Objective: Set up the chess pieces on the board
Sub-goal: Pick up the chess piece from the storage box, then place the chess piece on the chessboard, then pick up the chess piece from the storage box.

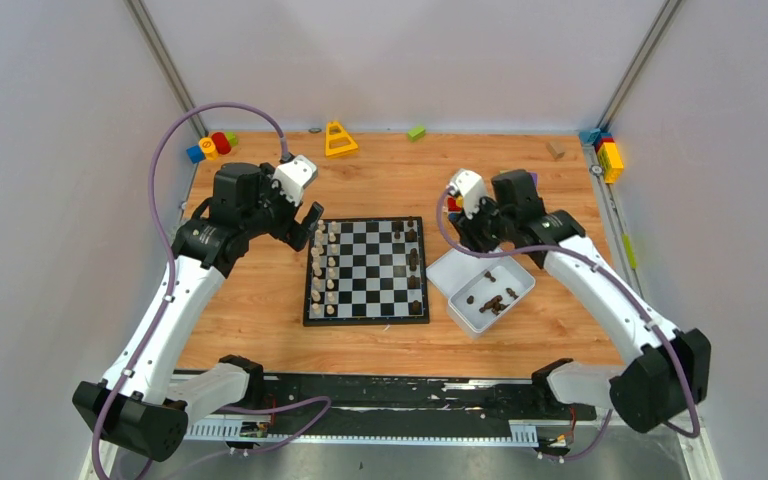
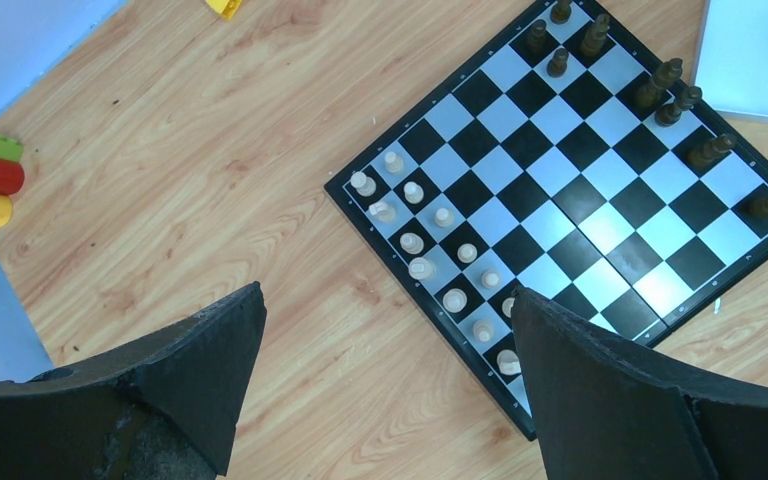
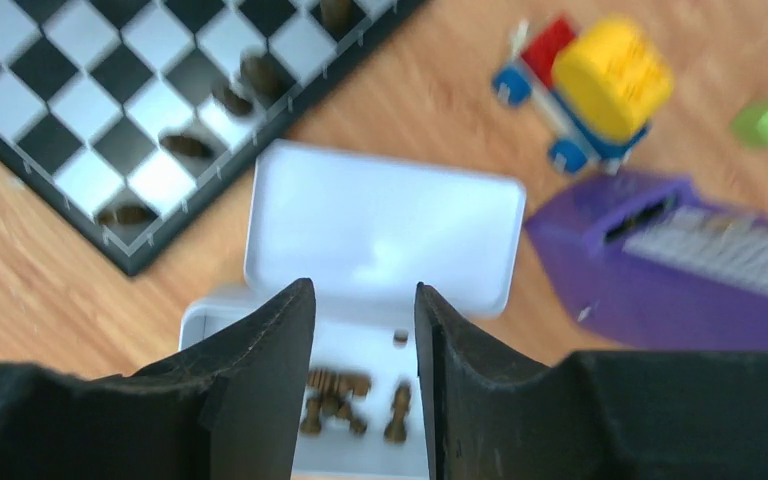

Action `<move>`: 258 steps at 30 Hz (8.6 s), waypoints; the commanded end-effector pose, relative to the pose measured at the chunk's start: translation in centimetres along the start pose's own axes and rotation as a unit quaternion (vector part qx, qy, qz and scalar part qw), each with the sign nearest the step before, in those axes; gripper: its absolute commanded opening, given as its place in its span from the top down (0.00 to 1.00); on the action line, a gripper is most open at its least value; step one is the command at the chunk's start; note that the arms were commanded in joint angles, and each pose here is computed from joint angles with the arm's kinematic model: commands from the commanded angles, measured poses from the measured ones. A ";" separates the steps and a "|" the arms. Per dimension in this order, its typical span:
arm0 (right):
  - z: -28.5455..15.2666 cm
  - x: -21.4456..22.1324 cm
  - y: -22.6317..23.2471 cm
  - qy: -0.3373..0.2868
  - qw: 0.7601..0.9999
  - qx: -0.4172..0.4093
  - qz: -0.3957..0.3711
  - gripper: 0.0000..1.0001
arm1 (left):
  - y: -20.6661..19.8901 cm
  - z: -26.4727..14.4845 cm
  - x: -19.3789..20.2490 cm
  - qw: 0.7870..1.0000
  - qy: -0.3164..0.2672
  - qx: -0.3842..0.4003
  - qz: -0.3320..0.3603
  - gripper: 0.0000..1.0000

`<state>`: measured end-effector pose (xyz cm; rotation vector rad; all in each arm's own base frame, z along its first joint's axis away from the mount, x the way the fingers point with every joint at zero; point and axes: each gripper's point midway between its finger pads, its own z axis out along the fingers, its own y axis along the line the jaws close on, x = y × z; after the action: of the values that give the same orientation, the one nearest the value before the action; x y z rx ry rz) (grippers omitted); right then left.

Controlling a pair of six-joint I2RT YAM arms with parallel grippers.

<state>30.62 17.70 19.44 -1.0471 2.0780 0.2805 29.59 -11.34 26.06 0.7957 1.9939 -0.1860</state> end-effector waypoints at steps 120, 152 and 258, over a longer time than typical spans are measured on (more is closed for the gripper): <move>18.4 -0.9 5.5 0.165 0.974 -0.153 -0.016 0.99 | 0.6 -1.2 -1.5 0.999 -0.042 -0.021 0.000 0.00; 18.1 -0.3 5.2 0.173 0.974 -0.142 -0.028 0.99 | 0.5 -1.1 -1.5 0.999 -0.041 -0.016 0.001 0.00; 6.3 18.0 -3.5 0.074 0.993 -0.062 0.064 0.84 | -0.1 0.3 -0.3 0.999 -0.030 0.006 0.020 0.00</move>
<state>29.54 7.63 2.13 -0.9946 2.3316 0.4110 29.16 -11.65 25.04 0.8289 1.9676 -0.2061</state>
